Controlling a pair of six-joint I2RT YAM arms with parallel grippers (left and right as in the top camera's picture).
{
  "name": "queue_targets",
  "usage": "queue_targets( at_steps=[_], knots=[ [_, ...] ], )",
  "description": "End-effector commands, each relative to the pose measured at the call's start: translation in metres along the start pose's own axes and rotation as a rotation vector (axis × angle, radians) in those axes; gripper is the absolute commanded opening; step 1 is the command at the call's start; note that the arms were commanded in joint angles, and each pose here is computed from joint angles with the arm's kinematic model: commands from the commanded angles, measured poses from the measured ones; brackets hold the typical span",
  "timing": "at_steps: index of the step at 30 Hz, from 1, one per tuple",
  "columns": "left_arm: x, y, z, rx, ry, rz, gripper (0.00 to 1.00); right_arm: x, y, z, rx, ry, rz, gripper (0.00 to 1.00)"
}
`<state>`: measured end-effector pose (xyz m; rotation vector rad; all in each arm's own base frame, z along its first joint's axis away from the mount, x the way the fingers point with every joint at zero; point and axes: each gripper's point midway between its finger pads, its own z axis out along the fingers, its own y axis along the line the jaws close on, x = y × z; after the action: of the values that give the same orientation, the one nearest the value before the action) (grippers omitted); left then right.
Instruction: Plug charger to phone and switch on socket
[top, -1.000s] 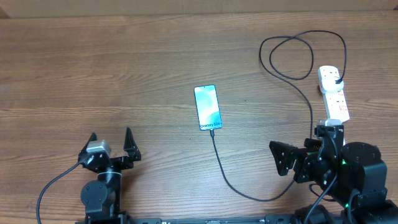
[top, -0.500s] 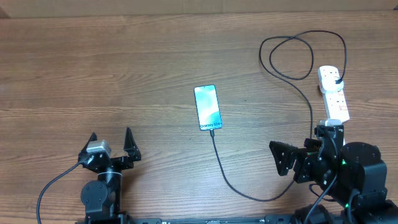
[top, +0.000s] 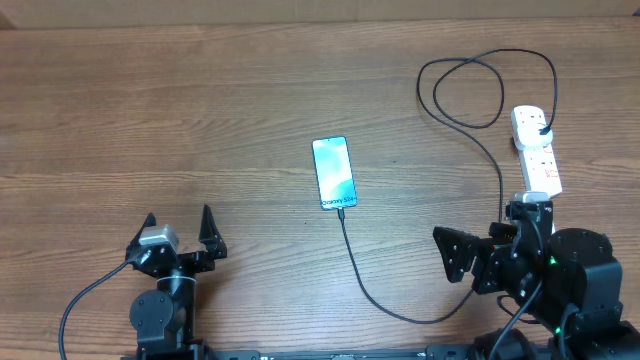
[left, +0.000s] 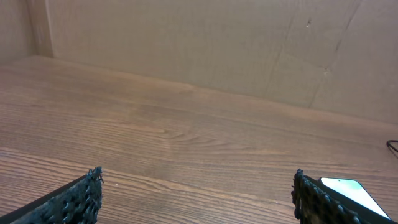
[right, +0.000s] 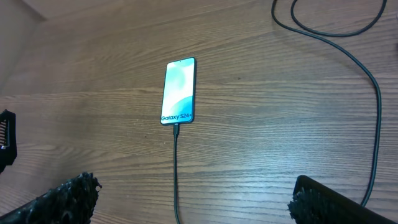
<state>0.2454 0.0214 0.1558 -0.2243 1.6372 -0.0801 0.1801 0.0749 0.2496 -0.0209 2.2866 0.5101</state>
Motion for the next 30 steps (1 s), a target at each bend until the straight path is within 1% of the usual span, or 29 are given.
queue_targets(
  at_steps=[1,4,7,13,19,24,27,30],
  knots=[
    [-0.001,0.004,0.0,-0.016,-0.007,-0.007,0.99,0.0,-0.004,0.001,0.02,-0.013,-0.009,1.0],
    [-0.001,0.004,0.0,-0.016,-0.007,-0.007,0.99,-0.012,-0.018,0.014,0.079,-0.09,-0.014,1.0],
    [-0.001,0.004,0.0,-0.016,-0.007,-0.007,0.99,-0.021,-0.027,0.033,0.071,-0.204,-0.022,1.0],
    [-0.001,0.004,0.0,-0.016,-0.007,-0.007,0.99,-0.01,-0.034,0.054,0.0,-0.415,-0.067,1.0],
    [-0.001,0.004,0.0,-0.016,-0.007,-0.007,1.0,-0.002,-0.046,0.061,-0.007,-0.542,-0.077,1.0],
    [-0.001,0.004,0.0,-0.016,-0.007,-0.007,0.99,-0.001,-0.047,0.058,-0.031,-0.659,-0.099,1.0],
    [-0.001,0.004,0.0,-0.016,-0.007,-0.007,1.0,-0.006,-0.047,0.056,-0.029,-0.69,-0.102,1.0],
    [-0.001,0.004,0.0,-0.016,-0.007,-0.007,1.0,0.0,-0.051,0.064,-0.024,-0.671,-0.098,1.0]
  ],
)
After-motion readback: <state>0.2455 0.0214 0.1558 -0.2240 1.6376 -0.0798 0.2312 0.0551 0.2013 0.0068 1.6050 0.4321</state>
